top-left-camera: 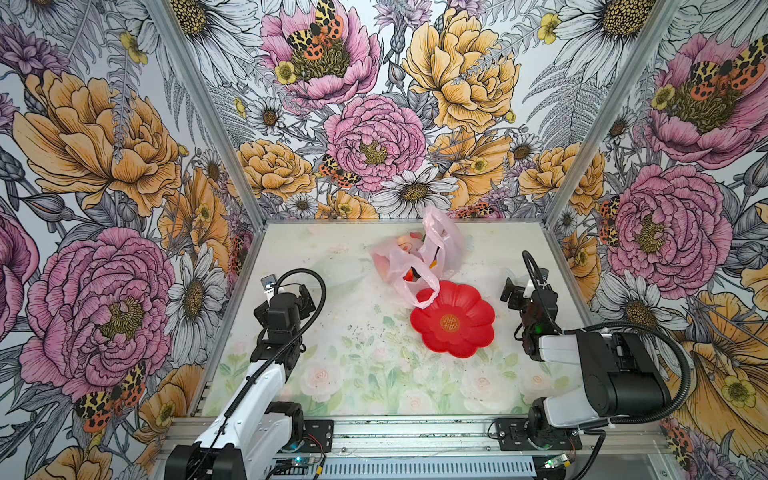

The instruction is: Place the fruits into the plastic bag

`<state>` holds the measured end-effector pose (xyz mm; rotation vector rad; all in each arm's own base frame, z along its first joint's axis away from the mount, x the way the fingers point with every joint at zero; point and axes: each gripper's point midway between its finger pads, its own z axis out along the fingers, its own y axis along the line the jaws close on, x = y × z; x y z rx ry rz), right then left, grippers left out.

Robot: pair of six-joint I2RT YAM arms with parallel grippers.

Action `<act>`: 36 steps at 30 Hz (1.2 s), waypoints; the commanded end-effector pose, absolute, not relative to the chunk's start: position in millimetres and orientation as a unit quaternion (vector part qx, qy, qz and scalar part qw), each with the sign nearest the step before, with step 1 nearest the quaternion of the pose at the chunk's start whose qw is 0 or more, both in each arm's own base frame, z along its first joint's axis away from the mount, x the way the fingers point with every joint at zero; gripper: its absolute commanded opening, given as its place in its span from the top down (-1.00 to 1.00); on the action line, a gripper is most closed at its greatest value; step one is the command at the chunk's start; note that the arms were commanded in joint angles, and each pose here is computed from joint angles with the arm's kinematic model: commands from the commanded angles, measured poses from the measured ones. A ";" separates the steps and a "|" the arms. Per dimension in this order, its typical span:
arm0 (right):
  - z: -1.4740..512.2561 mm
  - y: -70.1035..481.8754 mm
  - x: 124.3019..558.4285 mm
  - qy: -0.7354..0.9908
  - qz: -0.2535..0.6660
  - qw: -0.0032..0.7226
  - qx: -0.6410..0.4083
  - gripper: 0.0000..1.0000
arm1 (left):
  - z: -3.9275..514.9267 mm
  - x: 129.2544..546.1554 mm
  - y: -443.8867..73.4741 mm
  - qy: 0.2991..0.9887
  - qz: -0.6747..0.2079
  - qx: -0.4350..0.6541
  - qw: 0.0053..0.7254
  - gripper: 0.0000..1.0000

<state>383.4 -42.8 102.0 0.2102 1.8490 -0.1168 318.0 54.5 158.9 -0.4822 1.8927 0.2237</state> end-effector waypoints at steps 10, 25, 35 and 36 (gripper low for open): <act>111.1 -19.1 403.7 0.799 -0.011 0.600 0.022 -0.99 | 141.2 370.6 71.4 0.782 0.130 -0.208 0.574 -0.98; 111.0 -19.0 403.4 0.799 -0.011 0.600 0.022 -0.99 | 135.9 405.7 30.1 0.772 0.060 -0.085 0.628 -0.98; 110.6 -18.6 403.2 0.800 -0.012 0.600 0.021 -0.99 | 131.3 399.8 36.9 0.757 0.064 -0.104 0.641 -0.97; 111.1 -19.0 403.4 0.799 -0.011 0.600 0.022 -0.99 | 131.5 399.7 37.2 0.757 0.065 -0.104 0.642 -0.97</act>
